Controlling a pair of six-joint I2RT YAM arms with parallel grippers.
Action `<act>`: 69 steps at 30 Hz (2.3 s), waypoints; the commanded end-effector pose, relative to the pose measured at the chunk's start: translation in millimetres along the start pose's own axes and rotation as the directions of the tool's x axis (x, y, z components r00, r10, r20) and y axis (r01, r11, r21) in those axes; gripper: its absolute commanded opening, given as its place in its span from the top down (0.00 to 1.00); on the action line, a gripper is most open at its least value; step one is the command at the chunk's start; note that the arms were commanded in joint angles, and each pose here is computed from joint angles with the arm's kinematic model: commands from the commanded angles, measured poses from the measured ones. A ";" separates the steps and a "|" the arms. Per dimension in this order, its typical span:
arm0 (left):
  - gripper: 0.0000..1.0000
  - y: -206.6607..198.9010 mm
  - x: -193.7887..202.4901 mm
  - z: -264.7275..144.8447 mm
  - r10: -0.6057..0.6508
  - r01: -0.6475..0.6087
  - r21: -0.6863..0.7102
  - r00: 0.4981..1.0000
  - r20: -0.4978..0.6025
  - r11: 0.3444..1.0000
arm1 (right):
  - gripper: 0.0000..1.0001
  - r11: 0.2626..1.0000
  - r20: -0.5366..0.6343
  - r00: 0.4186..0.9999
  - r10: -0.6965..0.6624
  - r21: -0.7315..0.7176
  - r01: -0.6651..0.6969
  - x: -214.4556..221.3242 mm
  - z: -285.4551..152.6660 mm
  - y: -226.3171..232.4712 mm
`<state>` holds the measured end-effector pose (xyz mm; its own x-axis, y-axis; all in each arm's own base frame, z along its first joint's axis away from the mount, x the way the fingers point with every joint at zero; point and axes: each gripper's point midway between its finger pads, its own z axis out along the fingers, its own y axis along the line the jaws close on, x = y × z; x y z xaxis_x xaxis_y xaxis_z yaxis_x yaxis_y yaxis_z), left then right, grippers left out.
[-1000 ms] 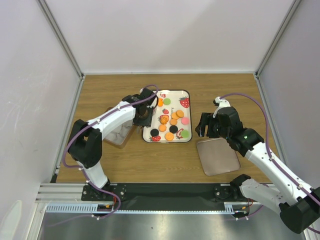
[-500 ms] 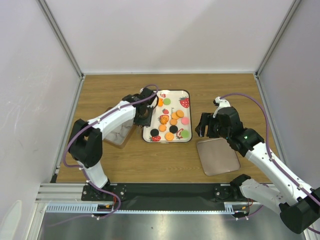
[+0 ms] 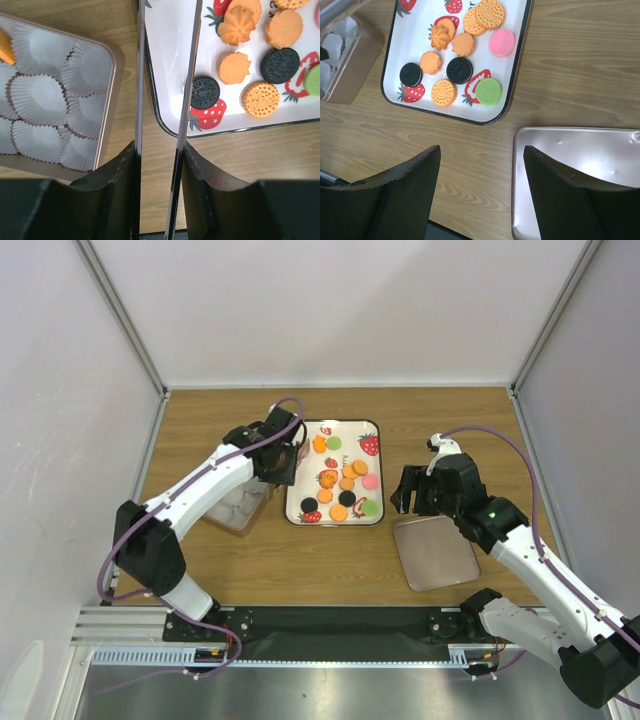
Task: Pack the cookies
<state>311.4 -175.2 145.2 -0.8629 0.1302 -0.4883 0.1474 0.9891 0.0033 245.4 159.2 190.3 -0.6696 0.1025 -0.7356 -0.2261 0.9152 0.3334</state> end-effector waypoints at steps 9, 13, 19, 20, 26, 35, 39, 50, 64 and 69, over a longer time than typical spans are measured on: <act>0.59 46.2 -4.3 -68.2 -0.099 0.103 -0.019 0.982 0.159 0.995 | 0.26 1.000 0.017 1.000 -0.004 -0.012 0.004 -3.7 1.9 1.3; 0.58 74.4 18.1 -66.5 -0.161 0.169 -0.043 0.977 0.138 0.985 | 0.27 0.999 0.000 1.000 -0.004 -0.037 0.004 -1.0 3.2 5.7; 0.58 100.3 43.0 -58.0 -0.248 0.253 -0.048 0.965 0.088 0.966 | 0.27 0.999 -0.012 1.000 -0.004 -0.053 0.004 2.1 5.6 8.2; 0.58 102.8 45.0 -56.5 -0.255 0.260 -0.050 0.963 0.083 0.964 | 0.26 0.999 -0.013 1.000 -0.004 -0.054 0.004 2.4 5.8 8.3; 0.57 112.8 53.6 -44.1 -0.284 0.286 -0.062 0.958 0.045 0.956 | 0.27 0.998 -0.024 1.000 -0.004 -0.065 0.002 4.7 8.1 9.7; 0.58 113.1 57.9 -25.3 -0.303 0.303 -0.063 0.953 0.009 0.951 | 0.27 0.998 -0.014 1.000 -0.002 -0.068 0.001 3.7 4.7 9.9; 0.57 114.6 60.7 -22.8 -0.308 0.308 -0.068 0.951 0.006 0.949 | 0.27 0.997 -0.013 1.000 -0.004 -0.072 0.003 3.5 5.0 10.5; 0.56 116.7 66.7 -19.3 -0.316 0.315 -0.072 0.949 -0.001 0.946 | 0.27 0.997 -0.017 1.000 -0.004 -0.073 0.003 5.0 6.0 10.4; 0.53 115.4 68.0 -18.8 -0.316 0.315 -0.063 0.949 0.002 0.947 | 0.27 0.997 -0.018 1.000 -0.004 -0.073 0.003 5.2 5.3 10.3; 0.52 117.2 62.8 -26.8 -0.312 0.313 -0.064 0.950 0.025 0.948 | 0.27 0.997 -0.019 1.000 -0.004 -0.072 0.003 5.5 5.6 10.2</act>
<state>252.6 -49.5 121.1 -0.8854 -0.1884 -0.4250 -0.1753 0.9820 -0.0702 239.1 168.7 175.9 -0.7120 0.0804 -0.6976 -0.2561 0.8953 0.3645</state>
